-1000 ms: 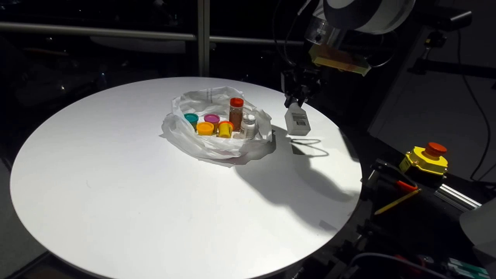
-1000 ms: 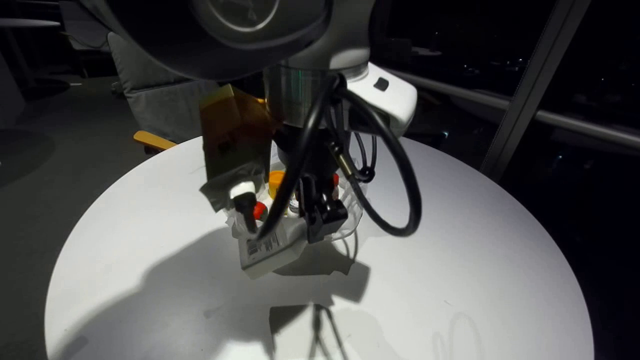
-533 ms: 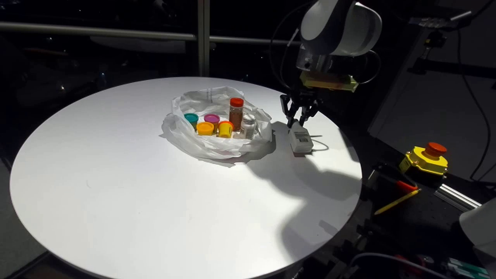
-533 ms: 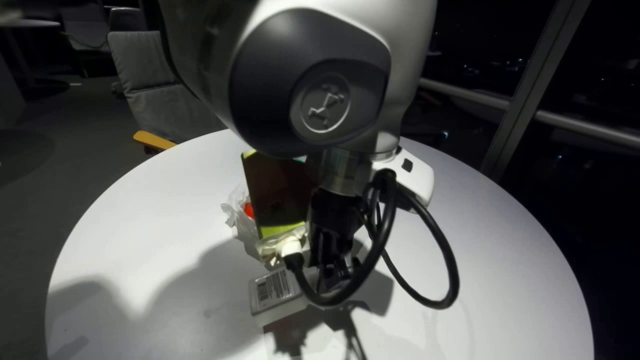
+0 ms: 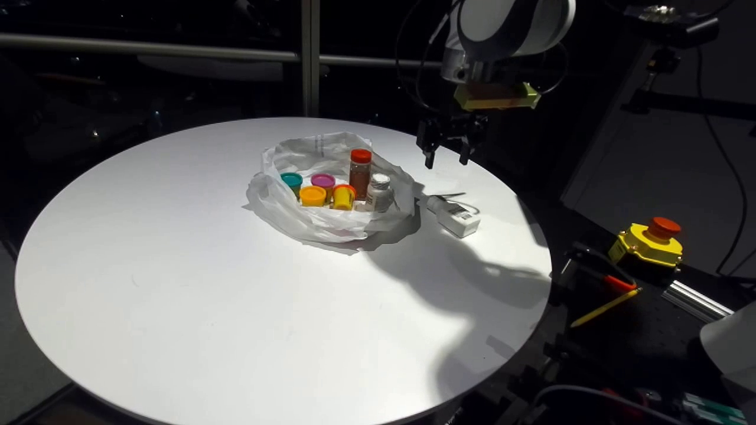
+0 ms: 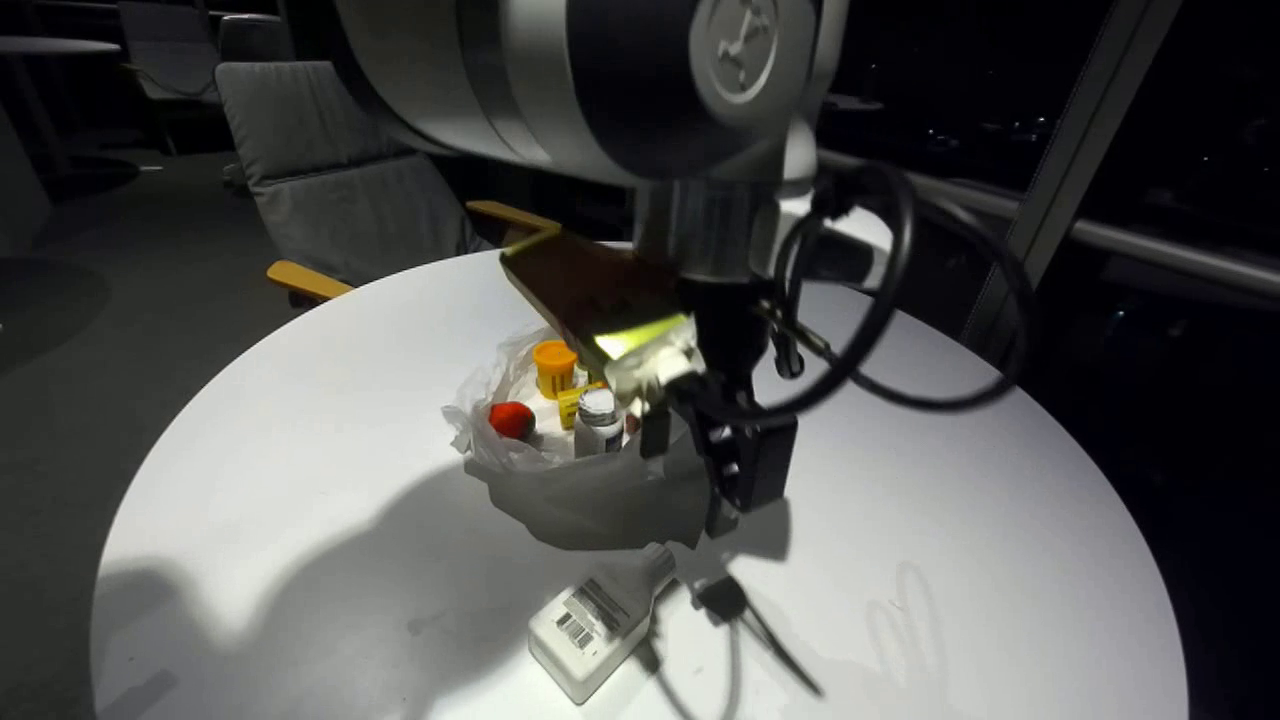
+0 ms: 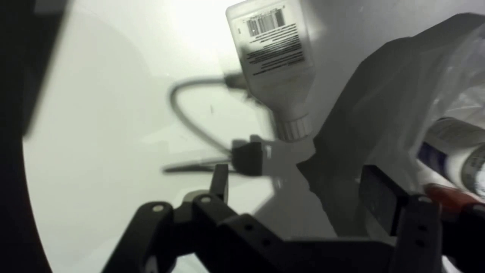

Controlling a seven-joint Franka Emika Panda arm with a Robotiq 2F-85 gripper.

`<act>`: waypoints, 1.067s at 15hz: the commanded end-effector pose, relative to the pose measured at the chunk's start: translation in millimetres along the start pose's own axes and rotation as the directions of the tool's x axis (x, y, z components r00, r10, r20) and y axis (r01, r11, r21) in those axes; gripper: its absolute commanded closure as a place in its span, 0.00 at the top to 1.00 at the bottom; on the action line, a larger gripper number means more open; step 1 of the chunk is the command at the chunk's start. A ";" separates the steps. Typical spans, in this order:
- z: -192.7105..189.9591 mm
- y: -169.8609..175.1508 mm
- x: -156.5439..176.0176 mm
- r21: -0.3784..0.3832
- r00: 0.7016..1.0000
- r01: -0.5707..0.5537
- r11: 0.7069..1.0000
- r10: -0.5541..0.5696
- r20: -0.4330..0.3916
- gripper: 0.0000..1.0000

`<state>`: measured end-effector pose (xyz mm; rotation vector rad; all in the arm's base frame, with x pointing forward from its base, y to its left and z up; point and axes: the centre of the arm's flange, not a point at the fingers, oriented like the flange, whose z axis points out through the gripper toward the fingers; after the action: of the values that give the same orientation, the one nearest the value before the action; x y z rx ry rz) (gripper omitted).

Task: Remove all the contents from the plastic bag.

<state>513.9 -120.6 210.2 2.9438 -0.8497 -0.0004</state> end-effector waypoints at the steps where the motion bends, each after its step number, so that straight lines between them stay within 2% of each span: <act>1: -63.0 -50.0 -17.5 0.063 0.986 0.164 0.985 -0.163 -0.019 1.00; 5: -76.4 -103.5 -30.5 0.212 0.947 0.320 0.923 -0.319 -0.042 1.00; 8: -62.2 -124.2 -32.0 0.289 0.929 0.356 0.889 -0.369 -0.008 1.00; 10: -50.2 -128.0 -28.8 0.291 0.921 0.373 0.881 -0.389 -0.001 1.00; 13: -29.6 -122.5 -14.9 0.224 0.926 0.362 0.905 -0.376 0.025 1.00; 16: -14.9 -115.5 -2.4 0.178 0.923 0.370 0.912 -0.382 0.037 1.00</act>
<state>553.7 -11.4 221.2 3.2696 -0.2858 -0.0403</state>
